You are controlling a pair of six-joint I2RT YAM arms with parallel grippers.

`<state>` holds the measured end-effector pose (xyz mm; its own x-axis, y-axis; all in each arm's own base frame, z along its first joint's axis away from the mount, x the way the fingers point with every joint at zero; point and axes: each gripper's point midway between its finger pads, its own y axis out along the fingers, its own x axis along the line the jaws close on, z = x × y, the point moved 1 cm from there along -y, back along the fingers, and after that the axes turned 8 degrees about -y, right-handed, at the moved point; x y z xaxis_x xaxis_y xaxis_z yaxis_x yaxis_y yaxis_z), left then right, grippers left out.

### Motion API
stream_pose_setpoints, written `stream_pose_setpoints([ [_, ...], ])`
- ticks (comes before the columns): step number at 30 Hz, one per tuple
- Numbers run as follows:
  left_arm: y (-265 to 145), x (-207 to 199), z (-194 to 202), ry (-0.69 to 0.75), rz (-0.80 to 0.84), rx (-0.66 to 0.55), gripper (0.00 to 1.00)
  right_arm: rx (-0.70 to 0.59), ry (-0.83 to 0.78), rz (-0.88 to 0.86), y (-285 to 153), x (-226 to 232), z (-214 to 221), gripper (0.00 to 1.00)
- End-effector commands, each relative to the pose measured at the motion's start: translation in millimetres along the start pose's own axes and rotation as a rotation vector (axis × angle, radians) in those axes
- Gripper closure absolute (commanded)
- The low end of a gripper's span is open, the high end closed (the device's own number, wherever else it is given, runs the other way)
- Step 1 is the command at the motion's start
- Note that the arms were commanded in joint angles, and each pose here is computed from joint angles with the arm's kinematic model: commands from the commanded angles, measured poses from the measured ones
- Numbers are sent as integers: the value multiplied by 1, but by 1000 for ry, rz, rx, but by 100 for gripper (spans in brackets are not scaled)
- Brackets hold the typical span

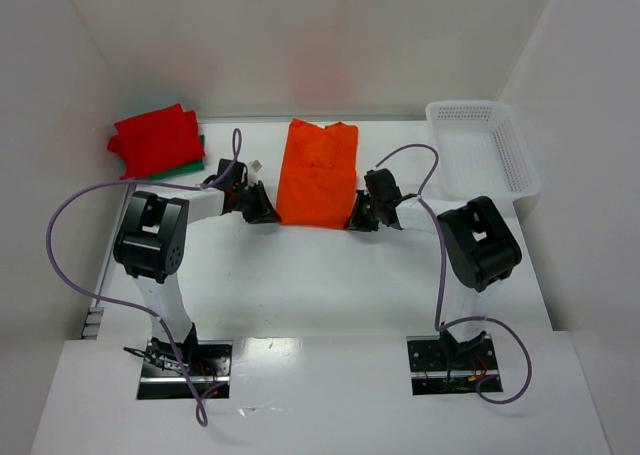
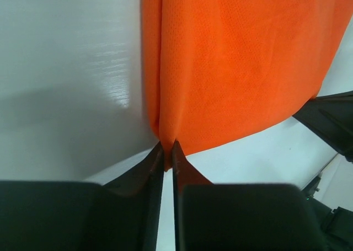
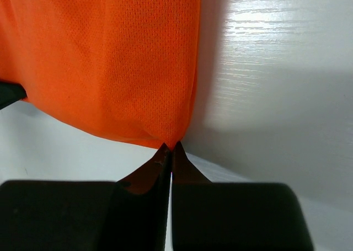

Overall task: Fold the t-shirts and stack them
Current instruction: Grab one side of the 2/3 rectangular tshirt with both arms, then fold the long partially folded tshirt into a neat square

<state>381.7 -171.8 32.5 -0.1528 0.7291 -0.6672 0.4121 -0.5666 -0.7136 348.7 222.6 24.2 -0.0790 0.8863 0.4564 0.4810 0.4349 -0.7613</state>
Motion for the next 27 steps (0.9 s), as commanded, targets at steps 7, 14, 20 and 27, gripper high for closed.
stream_pose_setpoints([
  [7, -11, -9, -6, 42, 13, -27, 100, -18, 0, 68, -13, -12, 3, 100],
  [14, -42, -7, 37, 4, -27, 29, 100, 3, 12, 68, -45, -16, 26, 100],
  [20, -57, -11, 91, 20, -55, 134, 100, 38, 8, 36, -73, -13, 55, 100],
  [27, -97, -28, 123, 21, -45, 151, 100, 3, 79, 0, -115, -4, 64, 100],
])
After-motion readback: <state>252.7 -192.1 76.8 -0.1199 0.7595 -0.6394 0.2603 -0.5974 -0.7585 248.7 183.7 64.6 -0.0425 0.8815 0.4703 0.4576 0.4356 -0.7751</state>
